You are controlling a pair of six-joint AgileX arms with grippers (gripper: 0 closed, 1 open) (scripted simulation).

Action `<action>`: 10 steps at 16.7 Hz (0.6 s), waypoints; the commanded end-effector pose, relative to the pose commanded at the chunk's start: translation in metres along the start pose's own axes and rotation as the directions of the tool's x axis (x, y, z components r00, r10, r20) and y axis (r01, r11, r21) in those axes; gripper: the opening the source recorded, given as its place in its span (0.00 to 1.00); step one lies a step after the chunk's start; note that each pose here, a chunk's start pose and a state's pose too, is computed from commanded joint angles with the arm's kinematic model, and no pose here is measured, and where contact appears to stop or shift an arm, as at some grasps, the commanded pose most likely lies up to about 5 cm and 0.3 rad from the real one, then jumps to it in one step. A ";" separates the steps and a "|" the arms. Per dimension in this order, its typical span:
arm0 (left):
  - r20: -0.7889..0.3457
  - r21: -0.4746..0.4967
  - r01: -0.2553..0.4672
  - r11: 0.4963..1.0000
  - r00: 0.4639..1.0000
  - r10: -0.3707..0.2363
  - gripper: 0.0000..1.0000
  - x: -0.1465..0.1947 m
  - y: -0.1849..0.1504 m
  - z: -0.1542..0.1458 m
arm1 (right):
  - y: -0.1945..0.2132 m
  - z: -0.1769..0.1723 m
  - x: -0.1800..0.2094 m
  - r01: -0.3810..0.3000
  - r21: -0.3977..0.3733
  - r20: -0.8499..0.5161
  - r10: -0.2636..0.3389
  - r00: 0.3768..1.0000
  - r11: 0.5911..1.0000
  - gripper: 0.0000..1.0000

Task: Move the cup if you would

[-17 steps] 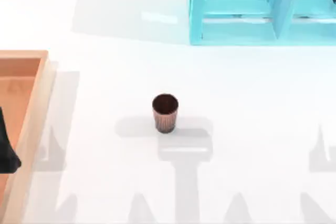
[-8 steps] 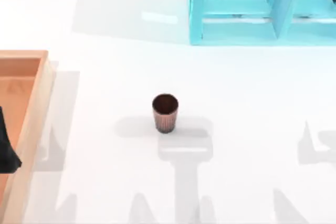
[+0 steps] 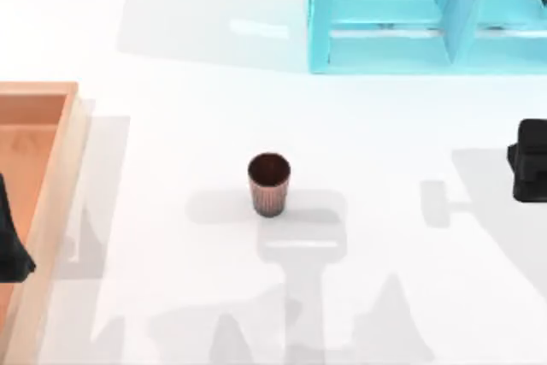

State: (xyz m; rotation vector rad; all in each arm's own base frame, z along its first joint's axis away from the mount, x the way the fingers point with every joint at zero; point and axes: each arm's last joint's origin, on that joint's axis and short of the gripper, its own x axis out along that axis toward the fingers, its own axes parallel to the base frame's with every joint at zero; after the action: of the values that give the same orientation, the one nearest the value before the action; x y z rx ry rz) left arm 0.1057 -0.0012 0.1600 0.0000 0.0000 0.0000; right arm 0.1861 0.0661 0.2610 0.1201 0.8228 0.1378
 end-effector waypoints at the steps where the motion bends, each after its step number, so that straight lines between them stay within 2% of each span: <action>1: 0.000 0.000 0.000 1.000 1.000 0.000 1.00 0.000 0.000 0.000 | 0.012 0.011 0.010 0.017 -0.004 -0.097 -0.017 0.995 1.000 1.00; 5: 0.000 0.000 0.000 1.000 1.000 0.000 1.00 0.000 0.000 0.000 | 0.072 0.046 0.063 0.107 -0.061 -0.415 -0.122 0.902 0.992 1.00; 7: 0.000 0.000 0.000 1.000 1.000 0.000 1.00 0.000 0.000 0.000 | 0.107 0.057 0.090 0.149 -0.099 -0.512 -0.179 0.840 0.984 1.00; 10: 0.000 0.000 0.000 1.000 1.000 0.000 1.00 0.000 0.000 0.000 | 0.160 0.065 0.128 0.198 -0.144 -0.587 -0.244 0.772 0.970 1.00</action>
State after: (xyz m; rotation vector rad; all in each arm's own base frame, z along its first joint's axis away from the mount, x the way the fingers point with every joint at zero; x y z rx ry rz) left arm 0.1057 -0.0012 0.1600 0.0000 0.0000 0.0000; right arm 0.3077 0.2421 0.2385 -0.1027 1.4667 -0.0248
